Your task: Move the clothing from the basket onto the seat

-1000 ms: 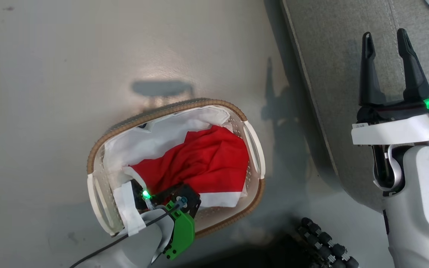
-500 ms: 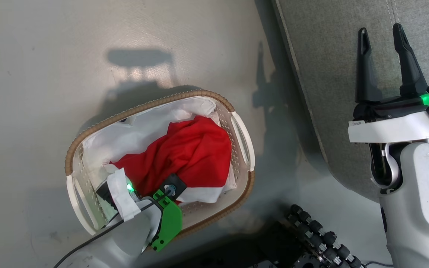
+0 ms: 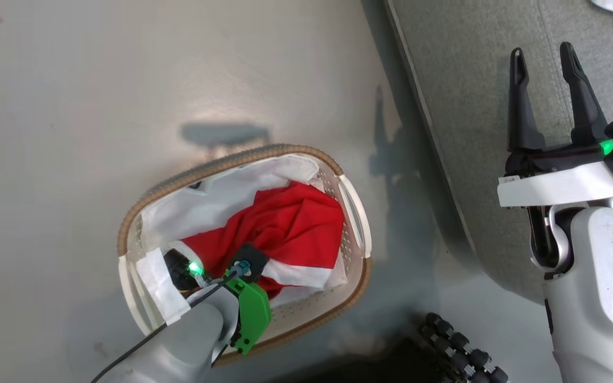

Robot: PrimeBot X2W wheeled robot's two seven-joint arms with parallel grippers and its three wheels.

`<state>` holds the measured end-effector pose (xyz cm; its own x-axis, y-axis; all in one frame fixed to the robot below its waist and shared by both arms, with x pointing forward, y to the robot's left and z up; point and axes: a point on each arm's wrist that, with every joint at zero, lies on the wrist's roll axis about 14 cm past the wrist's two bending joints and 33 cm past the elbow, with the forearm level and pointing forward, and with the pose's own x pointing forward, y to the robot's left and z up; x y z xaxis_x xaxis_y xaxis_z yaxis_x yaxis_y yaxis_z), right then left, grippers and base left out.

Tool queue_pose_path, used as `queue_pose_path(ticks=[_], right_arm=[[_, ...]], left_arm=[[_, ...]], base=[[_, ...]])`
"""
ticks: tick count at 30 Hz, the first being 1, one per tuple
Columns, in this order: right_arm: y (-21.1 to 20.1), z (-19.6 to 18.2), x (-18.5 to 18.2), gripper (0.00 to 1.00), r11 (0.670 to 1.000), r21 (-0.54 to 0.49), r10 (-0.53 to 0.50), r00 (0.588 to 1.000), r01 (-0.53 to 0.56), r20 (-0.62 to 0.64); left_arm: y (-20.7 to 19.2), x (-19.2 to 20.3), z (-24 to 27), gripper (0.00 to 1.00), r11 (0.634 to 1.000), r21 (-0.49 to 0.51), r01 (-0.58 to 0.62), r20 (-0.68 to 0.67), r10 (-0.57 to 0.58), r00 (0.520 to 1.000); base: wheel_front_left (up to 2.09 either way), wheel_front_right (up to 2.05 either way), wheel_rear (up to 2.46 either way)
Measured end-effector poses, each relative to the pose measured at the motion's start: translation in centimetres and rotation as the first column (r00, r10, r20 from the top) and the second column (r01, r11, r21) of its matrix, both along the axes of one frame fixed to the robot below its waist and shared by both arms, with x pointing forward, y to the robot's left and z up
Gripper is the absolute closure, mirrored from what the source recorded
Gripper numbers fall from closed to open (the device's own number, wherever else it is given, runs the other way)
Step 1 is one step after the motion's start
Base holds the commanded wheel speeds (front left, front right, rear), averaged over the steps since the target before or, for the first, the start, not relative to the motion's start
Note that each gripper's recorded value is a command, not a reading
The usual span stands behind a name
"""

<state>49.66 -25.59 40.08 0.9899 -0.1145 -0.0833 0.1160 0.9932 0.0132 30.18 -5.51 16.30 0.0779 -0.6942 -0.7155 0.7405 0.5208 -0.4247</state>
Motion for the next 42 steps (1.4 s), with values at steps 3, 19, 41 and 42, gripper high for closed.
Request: queue_pose_path(ticks=[3,19,41,42], right_arm=[[0.1,0.9,-0.3,0.00,1.000,-0.002,0.001,1.000,-0.001,0.012],[1.9,6.1,-3.9,0.00,0.999,-0.016,0.032,0.996,-0.031,0.080],[7.9,14.8,-9.6,0.00,0.981,-0.017,0.190,0.943,-0.193,0.273],[8.2,15.1,-9.7,0.00,0.979,-0.019,0.198,0.940,-0.201,0.279]], left_arm=[[0.0,1.5,1.5,1.00,0.998,-0.026,-0.058,0.036,0.059,0.998],[2.5,10.4,15.2,1.00,0.964,-0.208,-0.166,0.448,0.245,0.860],[6.9,16.8,45.4,1.00,0.966,-0.258,-0.003,0.932,0.250,0.262],[6.9,16.7,46.4,1.00,0.966,-0.259,0.005,0.938,0.250,0.239]], base=[[0.00,0.00,0.00],[0.00,0.00,0.00],[0.00,0.00,0.00],[0.00,0.00,0.00]])
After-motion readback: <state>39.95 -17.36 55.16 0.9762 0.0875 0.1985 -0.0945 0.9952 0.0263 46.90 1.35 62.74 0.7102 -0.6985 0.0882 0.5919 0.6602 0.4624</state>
